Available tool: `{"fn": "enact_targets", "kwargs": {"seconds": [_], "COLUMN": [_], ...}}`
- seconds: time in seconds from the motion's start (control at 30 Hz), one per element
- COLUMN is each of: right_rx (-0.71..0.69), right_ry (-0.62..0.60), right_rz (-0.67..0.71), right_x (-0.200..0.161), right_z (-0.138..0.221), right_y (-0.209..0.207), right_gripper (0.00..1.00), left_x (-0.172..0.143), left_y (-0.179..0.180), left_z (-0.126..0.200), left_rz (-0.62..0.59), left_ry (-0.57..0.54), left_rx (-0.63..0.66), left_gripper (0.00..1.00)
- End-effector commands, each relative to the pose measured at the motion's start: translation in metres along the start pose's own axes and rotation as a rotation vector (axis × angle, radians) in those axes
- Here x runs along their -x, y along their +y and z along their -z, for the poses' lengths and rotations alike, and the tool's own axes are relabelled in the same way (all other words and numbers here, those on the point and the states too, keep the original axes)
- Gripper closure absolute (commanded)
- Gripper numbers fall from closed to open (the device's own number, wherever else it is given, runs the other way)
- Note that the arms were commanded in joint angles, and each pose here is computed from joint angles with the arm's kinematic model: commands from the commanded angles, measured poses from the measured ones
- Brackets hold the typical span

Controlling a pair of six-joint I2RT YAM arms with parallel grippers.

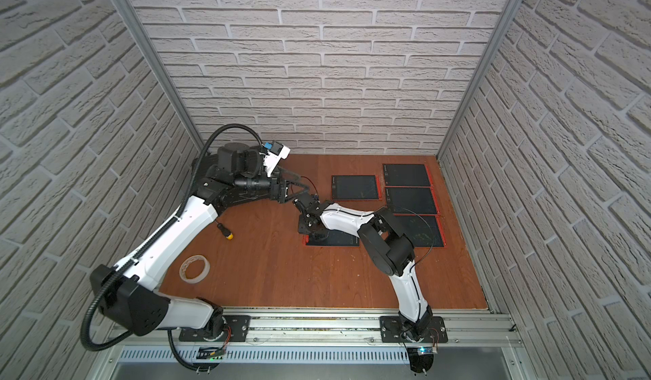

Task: Place the stylus back onto the writing tablet
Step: Place the stylus on the writing tablet.

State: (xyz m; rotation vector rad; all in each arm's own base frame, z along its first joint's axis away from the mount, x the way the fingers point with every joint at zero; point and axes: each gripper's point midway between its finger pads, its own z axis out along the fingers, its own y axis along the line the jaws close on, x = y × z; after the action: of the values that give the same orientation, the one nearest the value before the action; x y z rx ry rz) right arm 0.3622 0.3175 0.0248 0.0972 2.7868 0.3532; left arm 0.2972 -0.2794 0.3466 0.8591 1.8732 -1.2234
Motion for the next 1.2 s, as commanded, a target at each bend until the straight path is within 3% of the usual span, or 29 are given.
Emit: {"fn": "enact_targets", "kwargs": {"seconds": [0.0,0.27,0.57,1.17], "right_rx": [0.016,0.027,-0.058,0.007], "right_ry": [-0.025,-0.050,-0.098,-0.105], "right_rz": [0.000,0.009,0.039,0.056], "right_x": [-0.001,0.002,0.007,0.006], "right_z": [0.007,0.013,0.026,0.025], "right_y": [0.005,0.008,0.000,0.019], "right_gripper": [0.89,0.89,0.89,0.88], "left_x": [0.014,0.014,0.013,0.014], "left_y": [-0.010,-0.009,-0.009,-0.010], "left_z": [0.004,0.004,0.003,0.004], "left_rz": [-0.055,-0.055,-0.054,-0.057], "left_ry": [-0.030,-0.030,-0.028,-0.030], "left_rx": [-0.009,-0.007,-0.008,-0.008], "left_gripper": [0.02,0.02,0.02,0.02]}}
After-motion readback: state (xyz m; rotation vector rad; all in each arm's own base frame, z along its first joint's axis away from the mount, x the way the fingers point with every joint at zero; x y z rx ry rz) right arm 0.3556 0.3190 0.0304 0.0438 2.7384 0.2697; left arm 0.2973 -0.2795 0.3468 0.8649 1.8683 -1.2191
